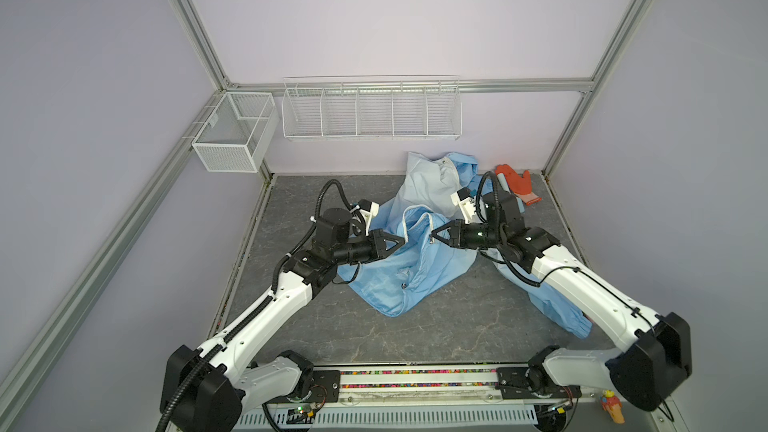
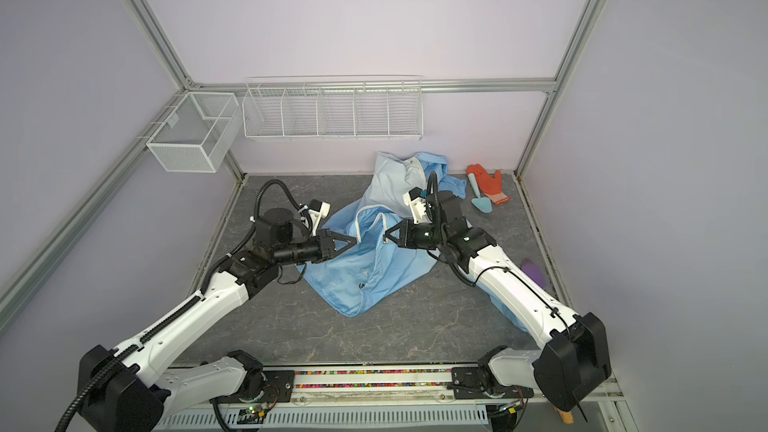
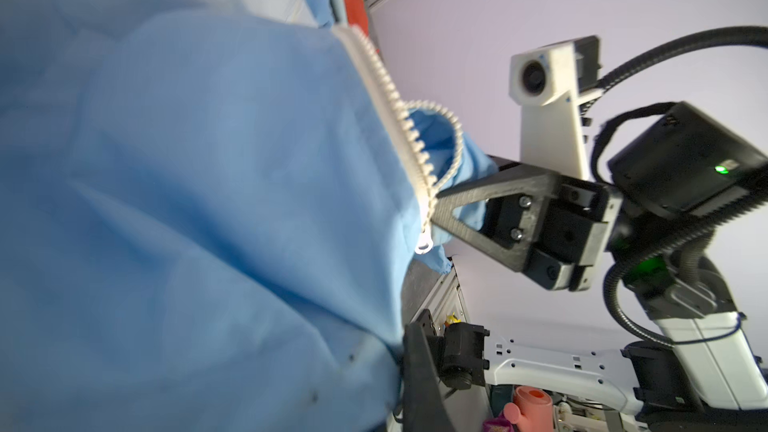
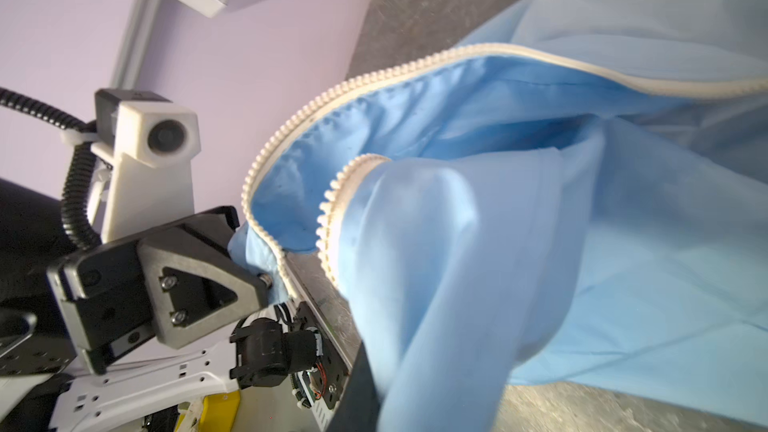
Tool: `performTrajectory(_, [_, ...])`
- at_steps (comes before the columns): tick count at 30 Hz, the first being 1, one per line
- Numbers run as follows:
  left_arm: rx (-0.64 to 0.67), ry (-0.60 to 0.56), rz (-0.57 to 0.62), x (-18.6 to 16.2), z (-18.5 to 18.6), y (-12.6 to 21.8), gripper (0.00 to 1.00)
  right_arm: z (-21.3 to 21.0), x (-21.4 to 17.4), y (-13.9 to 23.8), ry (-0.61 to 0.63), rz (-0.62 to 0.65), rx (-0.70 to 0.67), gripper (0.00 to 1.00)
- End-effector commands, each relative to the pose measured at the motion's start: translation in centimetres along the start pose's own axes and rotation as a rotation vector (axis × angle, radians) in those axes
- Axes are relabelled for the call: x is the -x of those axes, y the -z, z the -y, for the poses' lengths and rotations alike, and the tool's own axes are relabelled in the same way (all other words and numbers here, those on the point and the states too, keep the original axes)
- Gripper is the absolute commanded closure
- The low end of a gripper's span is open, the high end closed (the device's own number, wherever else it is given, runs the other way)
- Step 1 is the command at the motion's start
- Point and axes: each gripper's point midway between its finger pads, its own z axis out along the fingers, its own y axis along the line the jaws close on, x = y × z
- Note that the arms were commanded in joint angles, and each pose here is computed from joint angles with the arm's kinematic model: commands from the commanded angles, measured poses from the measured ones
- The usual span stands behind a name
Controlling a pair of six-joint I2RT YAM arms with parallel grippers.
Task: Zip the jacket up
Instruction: 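Lift both held zipper edges up and away from the robot together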
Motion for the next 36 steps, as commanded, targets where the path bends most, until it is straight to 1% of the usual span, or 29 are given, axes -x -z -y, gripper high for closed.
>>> performTrajectory(1, [0.012, -0.216, 0.058, 3.2, 1.9, 0.3, 1.0, -3.8, 1.8, 0.9, 0.143, 0.043, 0.142, 0.93])
performTrajectory(3, [0.037, -0.282, 0.054, 4.6, 2.6, 0.4, 1.0, -5.0, 2.6, 1.3, 0.187, 0.056, 0.168, 0.93])
performTrajectory(5, [0.056, -0.29, 0.063, 6.1, 2.7, 0.5, 1.0, -6.0, 3.3, 1.6, 0.234, 0.074, 0.193, 0.93])
performTrajectory(7, [0.038, -0.263, 0.08, 7.4, 3.1, 0.5, 1.0, -6.4, 3.9, 2.0, 0.268, 0.1, 0.196, 0.93])
performTrajectory(9, [0.001, -0.21, 0.057, 8.2, 3.4, 0.4, 1.0, -6.9, 4.5, 2.3, 0.283, 0.119, 0.203, 0.93])
performTrajectory(10, [-0.007, -0.188, 0.044, 8.4, 3.4, 0.2, 1.0, -7.1, 4.8, 2.4, 0.282, 0.126, 0.212, 0.93])
performTrajectory(12, [-0.107, -0.184, 0.029, 8.6, 4.9, -0.3, 1.0, -7.6, 5.3, 2.5, 0.27, 0.133, 0.247, 0.93])
performTrajectory(15, [-0.269, -0.22, 0.084, 9.3, 7.5, 0.1, 1.0, -8.3, 6.1, 2.7, 0.248, 0.149, 0.312, 0.93])
performTrajectory(17, [-0.275, -0.227, 0.13, 10.0, 7.7, 0.3, 1.0, -8.9, 6.9, 3.0, 0.238, 0.17, 0.371, 0.93])
performTrajectory(19, [-0.328, -0.261, 0.181, 10.6, 8.9, 0.9, 1.0, -9.6, 7.6, 3.2, 0.228, 0.186, 0.428, 0.93])
performTrajectory(22, [-0.365, -0.291, 0.229, 11.2, 10.0, 1.6, 1.0, -10.2, 8.8, 3.3, 0.212, 0.202, 0.48, 0.93])
performTrajectory(24, [-0.398, -0.289, 0.24, 11.4, 10.4, 1.7, 1.0, -10.7, 9.4, 3.5, 0.207, 0.214, 0.505, 0.93])
performTrajectory(30, [-0.512, -0.213, 0.223, 12.1, 10.7, 1.4, 1.0, -11.6, 11.1, 4.4, 0.198, 0.269, 0.555, 0.93])
performTrajectory(36, [-0.54, -0.206, 0.213, 12.3, 10.4, 1.1, 1.0, -11.7, 12.9, 5.6, 0.142, 0.321, 0.642, 0.93])
